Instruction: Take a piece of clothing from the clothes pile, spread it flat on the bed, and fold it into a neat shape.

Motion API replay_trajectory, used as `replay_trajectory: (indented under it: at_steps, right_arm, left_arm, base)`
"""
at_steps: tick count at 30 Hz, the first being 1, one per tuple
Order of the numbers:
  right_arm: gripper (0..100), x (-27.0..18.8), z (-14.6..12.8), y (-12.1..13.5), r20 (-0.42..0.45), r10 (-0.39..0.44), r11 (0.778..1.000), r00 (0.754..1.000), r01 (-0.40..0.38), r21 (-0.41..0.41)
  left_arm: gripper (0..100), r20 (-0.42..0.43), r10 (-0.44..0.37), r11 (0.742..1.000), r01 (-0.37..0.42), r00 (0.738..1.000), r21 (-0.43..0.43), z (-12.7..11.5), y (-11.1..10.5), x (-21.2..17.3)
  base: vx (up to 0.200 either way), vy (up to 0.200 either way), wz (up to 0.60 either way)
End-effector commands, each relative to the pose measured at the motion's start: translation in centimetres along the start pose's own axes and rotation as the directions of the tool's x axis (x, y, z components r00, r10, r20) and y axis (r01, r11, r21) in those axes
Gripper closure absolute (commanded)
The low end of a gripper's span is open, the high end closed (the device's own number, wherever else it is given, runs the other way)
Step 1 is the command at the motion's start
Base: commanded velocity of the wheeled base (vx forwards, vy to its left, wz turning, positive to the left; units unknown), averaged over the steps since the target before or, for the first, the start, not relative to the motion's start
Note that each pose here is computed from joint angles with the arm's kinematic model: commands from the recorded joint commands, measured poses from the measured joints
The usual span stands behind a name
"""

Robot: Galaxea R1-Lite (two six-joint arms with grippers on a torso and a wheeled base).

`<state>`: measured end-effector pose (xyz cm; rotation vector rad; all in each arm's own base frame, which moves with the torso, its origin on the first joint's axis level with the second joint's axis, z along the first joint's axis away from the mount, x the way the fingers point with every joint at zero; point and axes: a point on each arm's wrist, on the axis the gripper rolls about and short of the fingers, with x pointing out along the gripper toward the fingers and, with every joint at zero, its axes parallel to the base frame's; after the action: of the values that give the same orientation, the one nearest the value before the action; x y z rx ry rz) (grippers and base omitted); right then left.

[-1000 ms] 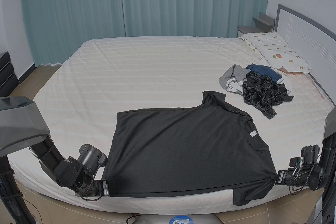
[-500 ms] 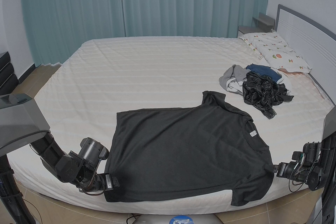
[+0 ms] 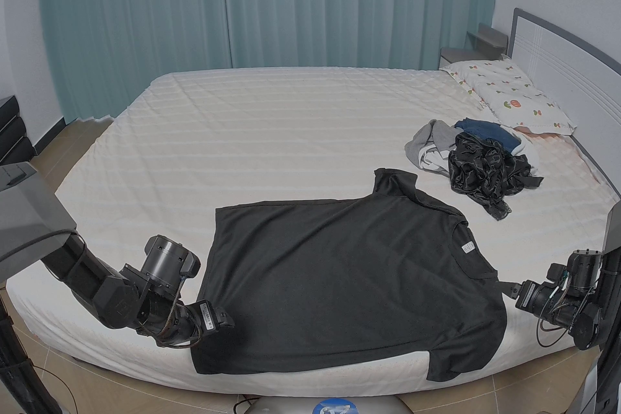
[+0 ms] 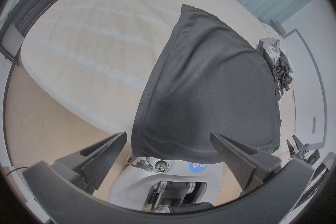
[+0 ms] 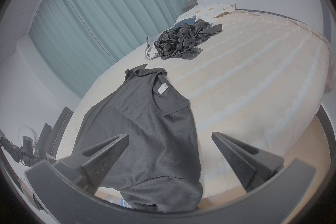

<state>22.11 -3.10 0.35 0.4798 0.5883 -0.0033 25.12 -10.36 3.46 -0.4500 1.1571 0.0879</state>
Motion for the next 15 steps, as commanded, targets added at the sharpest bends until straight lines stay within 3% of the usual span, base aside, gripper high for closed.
replay_trajectory:
  at_steps: [1, 6, 15]
  right_arm:
    - [0, 0.19, -0.19, 0.00, -0.006, 0.003, 1.000, 1.000, -0.003, -0.001]
    - [0, 0.37, -0.43, 0.01, -0.020, 0.003, 1.000, 1.000, -0.003, 0.001]
    - [0, 0.48, -0.65, 0.09, -0.032, 0.005, 1.000, 0.999, -0.005, -0.001]
  left_arm:
    - [0, -0.003, -0.008, 1.000, 0.008, 1.000, 0.007, -0.18, -0.44, 0.05]
    - [0, -0.010, -0.001, 1.000, 0.002, 1.000, 0.010, -0.33, -0.41, 0.22]
    - [0, -0.002, -0.005, 1.000, 0.005, 1.000, 0.004, -0.09, -0.41, 0.20]
  base:
    - [0.000, -0.200, 0.00]
    - [0.000, -0.200, 0.00]
    - [0.000, 0.000, 0.00]
